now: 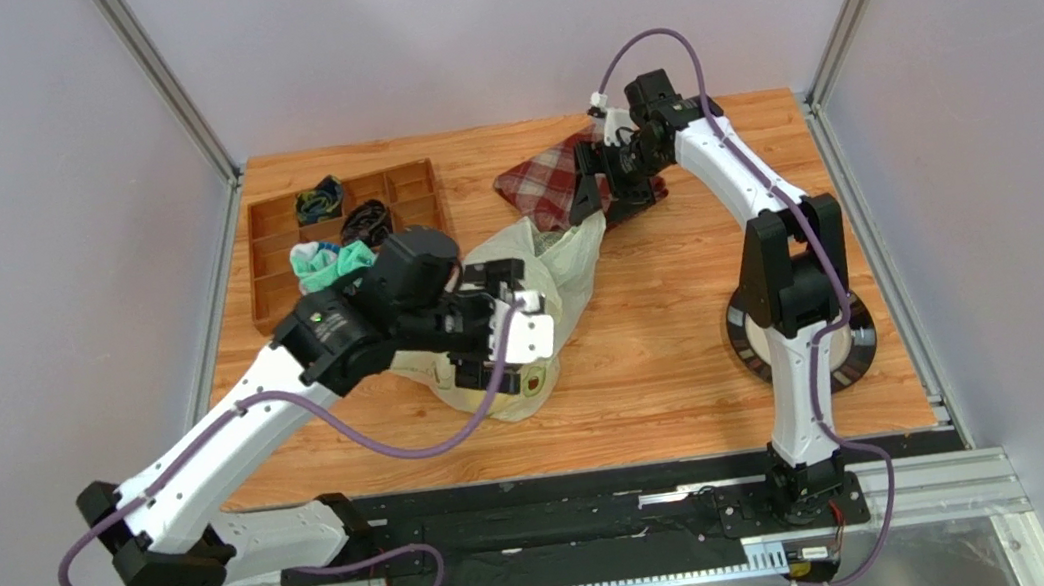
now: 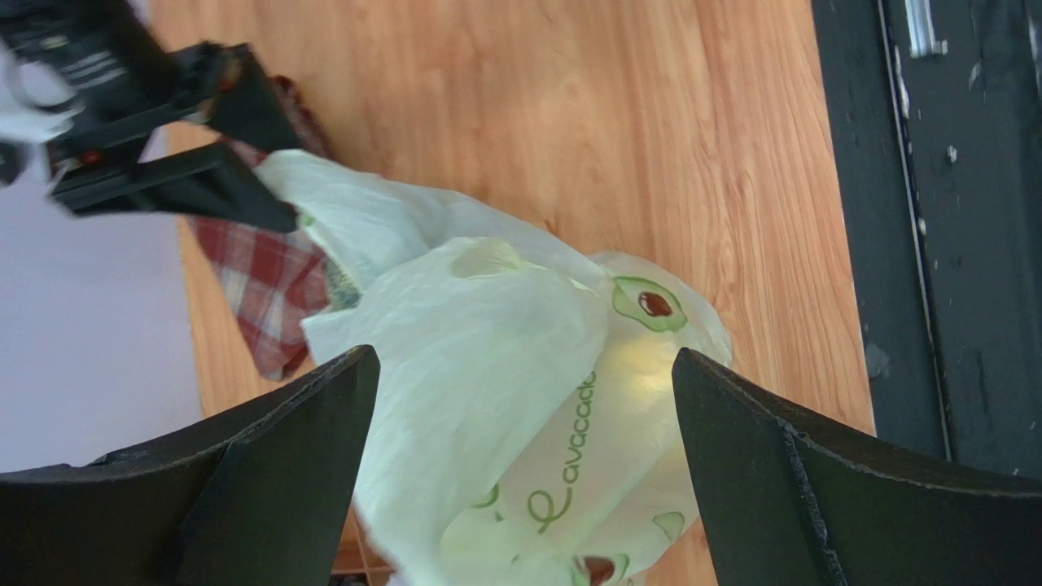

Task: Take the fake fruits out of the plastic bag
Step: Adjust the plastic bag at the center of the board.

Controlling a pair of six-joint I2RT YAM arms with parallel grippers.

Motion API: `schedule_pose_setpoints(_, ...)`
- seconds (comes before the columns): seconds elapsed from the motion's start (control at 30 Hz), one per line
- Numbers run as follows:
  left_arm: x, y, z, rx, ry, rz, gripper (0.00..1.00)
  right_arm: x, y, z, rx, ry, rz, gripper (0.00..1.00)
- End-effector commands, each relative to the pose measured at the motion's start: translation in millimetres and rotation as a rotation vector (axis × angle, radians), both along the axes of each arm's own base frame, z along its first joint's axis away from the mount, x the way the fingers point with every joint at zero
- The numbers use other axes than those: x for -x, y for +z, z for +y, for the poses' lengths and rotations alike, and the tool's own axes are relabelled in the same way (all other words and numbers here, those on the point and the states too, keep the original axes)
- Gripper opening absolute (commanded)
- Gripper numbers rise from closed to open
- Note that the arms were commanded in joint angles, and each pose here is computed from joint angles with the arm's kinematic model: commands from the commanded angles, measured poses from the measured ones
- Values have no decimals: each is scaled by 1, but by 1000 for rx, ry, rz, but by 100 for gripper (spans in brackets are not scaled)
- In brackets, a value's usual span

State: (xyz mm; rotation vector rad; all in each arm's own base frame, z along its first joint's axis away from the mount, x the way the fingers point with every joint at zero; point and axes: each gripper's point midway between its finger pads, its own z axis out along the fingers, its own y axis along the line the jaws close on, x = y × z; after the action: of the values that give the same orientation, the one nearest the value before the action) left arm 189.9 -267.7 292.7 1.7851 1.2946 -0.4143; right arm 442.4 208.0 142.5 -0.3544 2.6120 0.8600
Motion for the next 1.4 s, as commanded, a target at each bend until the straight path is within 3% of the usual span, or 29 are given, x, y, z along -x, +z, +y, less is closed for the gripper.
schedule_pose_setpoints(0.0,-17,-26,-12,-134,-116,-192,98,-9,8,8,-33,-28,-33,73)
schedule_pose_setpoints(0.03,-18,-29,-17,-153,-154,-220,97,-10,11,11,-46,-24,-38,65)
schedule_pose_setpoints(0.07,-18,-38,-23,-174,-194,-208,95,-11,14,12,-58,-19,-44,51)
schedule_pose_setpoints(0.17,-21,-64,-38,-237,-318,-232,93,-8,27,22,-139,7,-28,34)
schedule_pose_setpoints(0.37,-45,-92,-57,-385,-456,-243,81,-2,35,23,-304,-32,129,15)
schedule_pose_setpoints(0.5,-60,-97,-75,-419,-468,-264,77,-2,39,13,-348,-92,179,13)
schedule_pose_setpoints(0.63,-72,-95,-96,-420,-469,-370,75,7,43,2,-340,-118,186,12)
schedule_pose_setpoints(0.87,-82,-117,-58,-572,-436,-399,68,22,59,-15,-233,-118,80,11)
schedule_pose_setpoints(0.97,-93,-121,-40,-633,-398,-432,56,32,62,-29,-153,-108,27,11)
schedule_pose_setpoints(1.07,-104,-125,-30,-676,-349,-442,34,40,64,-35,-109,-88,9,11)
schedule_pose_setpoints(1.1,-111,-125,-31,-675,-305,-448,18,40,66,-37,-101,-87,-1,11)
schedule_pose_setpoints(1.13,-121,-121,-28,-703,-258,-460,8,39,68,-40,-91,-86,-15,10)
schedule_pose_setpoints(1.17,-127,-115,-29,-697,-216,-463,0,37,78,-42,-82,-72,-55,9)
schedule_pose_setpoints(1.2,-134,-108,-26,-667,-131,-427,0,35,83,-43,-77,-57,-73,7)
schedule_pose_setpoints(1.27,-150,-67,-39,-494,46,-354,0,24,89,-47,-67,-44,-90,0)
schedule_pose_setpoints(1.3,-169,-20,-42,-359,139,-345,0,8,118,-47,-80,-46,-180,0)
schedule_pose_setpoints(1.37,-200,7,-30,-217,340,-214,0,-22,133,-54,-74,-86,-248,0)
